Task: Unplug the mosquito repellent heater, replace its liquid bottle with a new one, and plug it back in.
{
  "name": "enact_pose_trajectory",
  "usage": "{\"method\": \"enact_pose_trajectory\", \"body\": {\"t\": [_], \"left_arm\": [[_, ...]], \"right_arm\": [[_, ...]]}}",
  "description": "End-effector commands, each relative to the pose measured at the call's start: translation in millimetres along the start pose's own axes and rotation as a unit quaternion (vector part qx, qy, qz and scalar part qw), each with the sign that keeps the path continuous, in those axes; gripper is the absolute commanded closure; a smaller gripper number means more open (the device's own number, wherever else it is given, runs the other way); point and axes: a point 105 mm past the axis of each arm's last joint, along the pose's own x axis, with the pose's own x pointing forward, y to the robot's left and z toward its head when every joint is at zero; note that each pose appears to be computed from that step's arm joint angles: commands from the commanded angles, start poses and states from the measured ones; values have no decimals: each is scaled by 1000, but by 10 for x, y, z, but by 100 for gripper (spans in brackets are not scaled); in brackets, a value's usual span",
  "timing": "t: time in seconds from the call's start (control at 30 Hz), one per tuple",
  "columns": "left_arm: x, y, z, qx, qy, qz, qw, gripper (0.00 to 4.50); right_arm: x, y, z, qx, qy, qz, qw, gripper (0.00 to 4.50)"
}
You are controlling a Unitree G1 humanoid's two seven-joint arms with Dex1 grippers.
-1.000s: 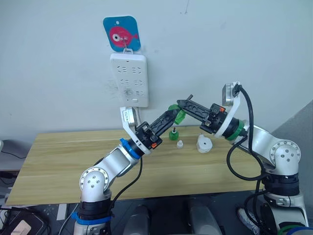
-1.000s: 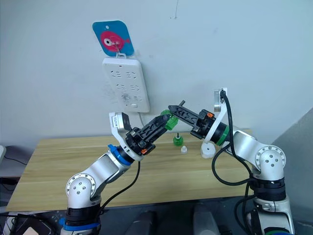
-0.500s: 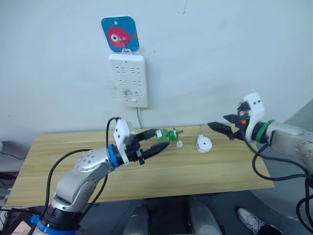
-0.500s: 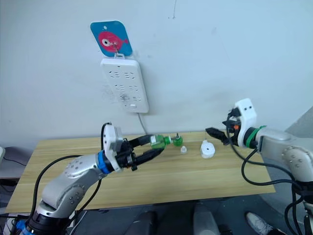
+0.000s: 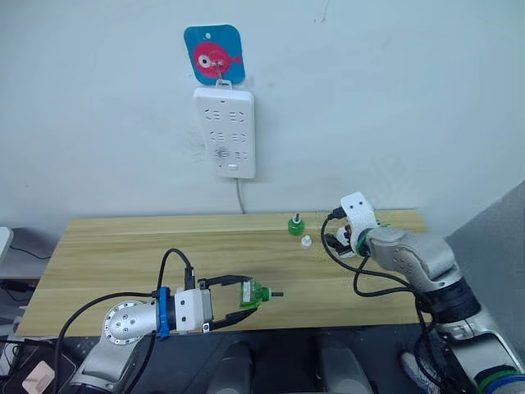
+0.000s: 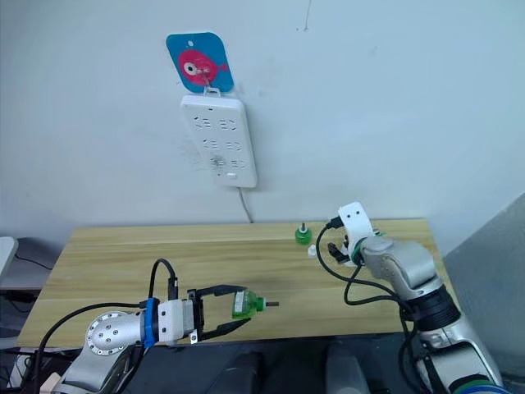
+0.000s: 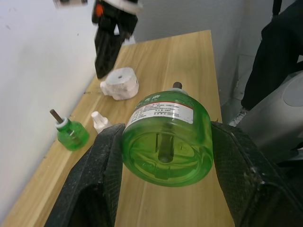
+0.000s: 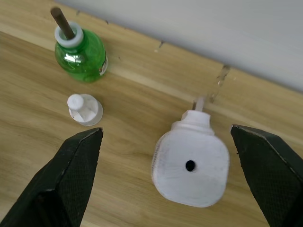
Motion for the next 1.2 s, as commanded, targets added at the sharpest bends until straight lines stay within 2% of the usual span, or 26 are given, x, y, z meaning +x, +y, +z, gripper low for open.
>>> {"method": "enact_pose_trajectory", "body": {"t": [0.03,0.67,0.77,0.87,1.1,1.2], "left_arm": [[38,49,105,12,-14,9,1000,209],[178,107,228,13,-25,10,1000,209],[189,114,229,13,-26,11,1000,209],[192,121,229,13,-27,13,999,209],[165,179,221,7,-23,26,999,209],[123,276,203,-41,-13,46,998,209]], "right_arm": [[42,-111,23,9,1,-28,1000,0],[310,-204,-152,40,55,-24,997,0],[321,-210,-158,33,50,-21,998,60],[321,-186,-149,35,45,-14,998,152],[221,-185,-100,31,27,4,999,153],[35,-232,28,32,-6,25,999,153]]}}
